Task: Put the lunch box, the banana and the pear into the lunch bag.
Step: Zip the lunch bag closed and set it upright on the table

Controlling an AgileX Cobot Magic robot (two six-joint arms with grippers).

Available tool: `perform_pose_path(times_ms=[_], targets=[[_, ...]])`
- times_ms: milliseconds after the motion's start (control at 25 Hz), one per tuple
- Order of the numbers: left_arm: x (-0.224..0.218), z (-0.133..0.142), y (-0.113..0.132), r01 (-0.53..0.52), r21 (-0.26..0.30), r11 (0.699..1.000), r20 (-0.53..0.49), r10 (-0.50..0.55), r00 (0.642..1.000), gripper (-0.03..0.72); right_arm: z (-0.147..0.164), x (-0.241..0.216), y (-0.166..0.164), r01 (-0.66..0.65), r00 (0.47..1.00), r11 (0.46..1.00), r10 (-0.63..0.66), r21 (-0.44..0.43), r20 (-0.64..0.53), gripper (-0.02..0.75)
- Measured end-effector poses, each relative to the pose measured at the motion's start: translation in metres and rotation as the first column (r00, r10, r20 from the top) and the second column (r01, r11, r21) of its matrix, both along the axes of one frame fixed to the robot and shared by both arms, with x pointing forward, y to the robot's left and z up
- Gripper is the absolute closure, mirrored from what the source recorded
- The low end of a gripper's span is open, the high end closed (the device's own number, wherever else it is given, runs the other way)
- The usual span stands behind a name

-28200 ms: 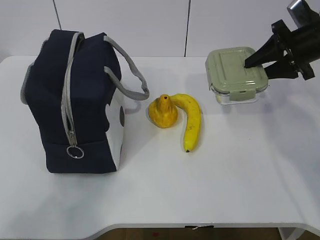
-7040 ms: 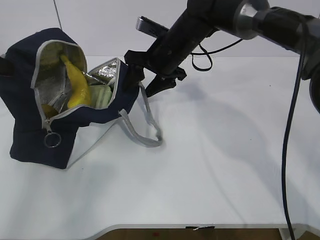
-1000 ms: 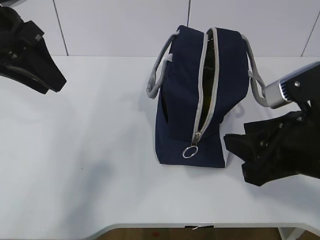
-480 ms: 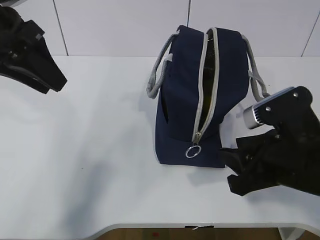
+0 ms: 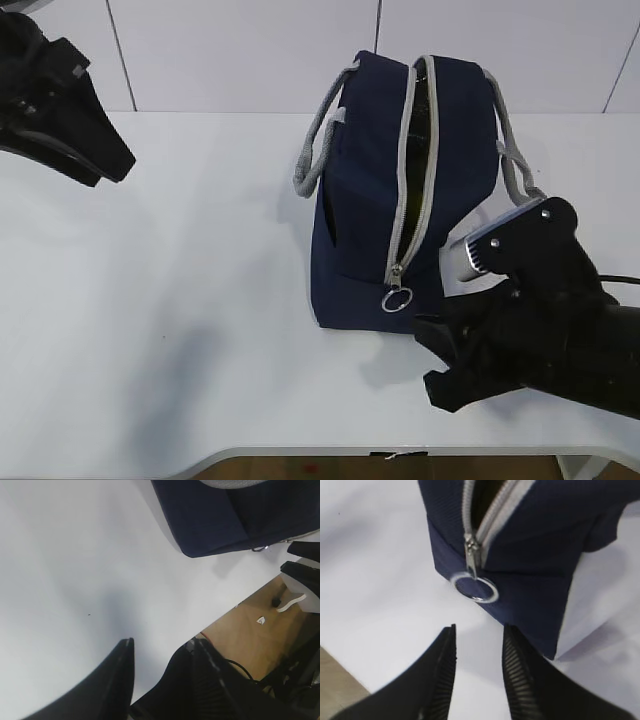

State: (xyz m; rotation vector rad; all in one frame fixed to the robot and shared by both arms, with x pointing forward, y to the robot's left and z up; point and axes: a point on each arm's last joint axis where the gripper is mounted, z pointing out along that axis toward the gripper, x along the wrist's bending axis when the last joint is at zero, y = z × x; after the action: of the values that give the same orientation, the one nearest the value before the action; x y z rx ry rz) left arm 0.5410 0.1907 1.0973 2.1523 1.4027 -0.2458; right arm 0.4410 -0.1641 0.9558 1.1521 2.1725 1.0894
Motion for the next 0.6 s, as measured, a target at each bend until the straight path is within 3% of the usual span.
perform_pose_path(times_ms=[400,600], targets=[[0.000,0.000,0.000,-0.001,-0.002,1.000,-0.001,0.001,1.000,0.389,-0.007,0.005,0.003,0.045,0.999,0.998,-0.044,0.049,-0.020,0.469],[0.000,0.000,0.000,-0.001,-0.002,1.000,-0.001,0.001,1.000,0.389,-0.015,0.012,0.008,0.026,0.999,0.998,-0.029,0.063,0.038,0.378]])
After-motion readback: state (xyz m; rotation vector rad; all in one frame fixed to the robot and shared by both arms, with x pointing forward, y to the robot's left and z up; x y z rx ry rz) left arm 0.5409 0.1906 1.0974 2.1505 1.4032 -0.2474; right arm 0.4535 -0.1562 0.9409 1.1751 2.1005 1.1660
